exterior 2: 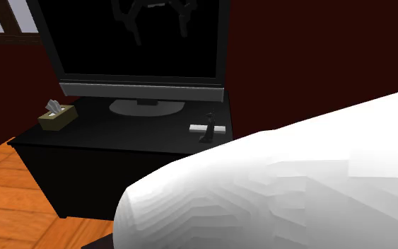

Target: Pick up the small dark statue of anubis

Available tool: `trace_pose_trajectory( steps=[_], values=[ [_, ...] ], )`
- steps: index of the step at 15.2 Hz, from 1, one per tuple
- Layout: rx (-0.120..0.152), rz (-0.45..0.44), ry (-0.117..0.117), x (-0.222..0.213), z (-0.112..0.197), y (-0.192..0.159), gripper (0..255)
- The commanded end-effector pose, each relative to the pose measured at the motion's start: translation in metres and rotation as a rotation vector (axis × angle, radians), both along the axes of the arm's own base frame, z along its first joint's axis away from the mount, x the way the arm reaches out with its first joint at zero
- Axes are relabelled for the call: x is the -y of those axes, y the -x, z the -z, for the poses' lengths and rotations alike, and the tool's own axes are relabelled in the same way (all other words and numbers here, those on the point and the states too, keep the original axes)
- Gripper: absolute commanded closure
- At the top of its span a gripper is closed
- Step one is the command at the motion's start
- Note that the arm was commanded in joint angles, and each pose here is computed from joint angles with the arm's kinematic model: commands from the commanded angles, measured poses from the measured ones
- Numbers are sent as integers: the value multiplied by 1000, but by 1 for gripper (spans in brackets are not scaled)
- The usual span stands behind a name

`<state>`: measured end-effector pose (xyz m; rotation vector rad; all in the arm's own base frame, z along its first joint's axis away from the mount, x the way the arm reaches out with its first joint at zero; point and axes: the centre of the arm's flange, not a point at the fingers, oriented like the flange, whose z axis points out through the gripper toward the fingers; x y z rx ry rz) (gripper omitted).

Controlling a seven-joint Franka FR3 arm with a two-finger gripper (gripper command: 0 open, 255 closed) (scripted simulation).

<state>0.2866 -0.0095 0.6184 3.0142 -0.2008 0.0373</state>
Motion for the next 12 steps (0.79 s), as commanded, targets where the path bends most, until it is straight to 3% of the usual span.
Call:
trace_pose_trajectory(
  steps=[1, 12],
  values=[
    [0, 0, 0, 0, 0, 0, 0],
    [-57, -48, 22, 80, 92, -84, 0]
  ],
)
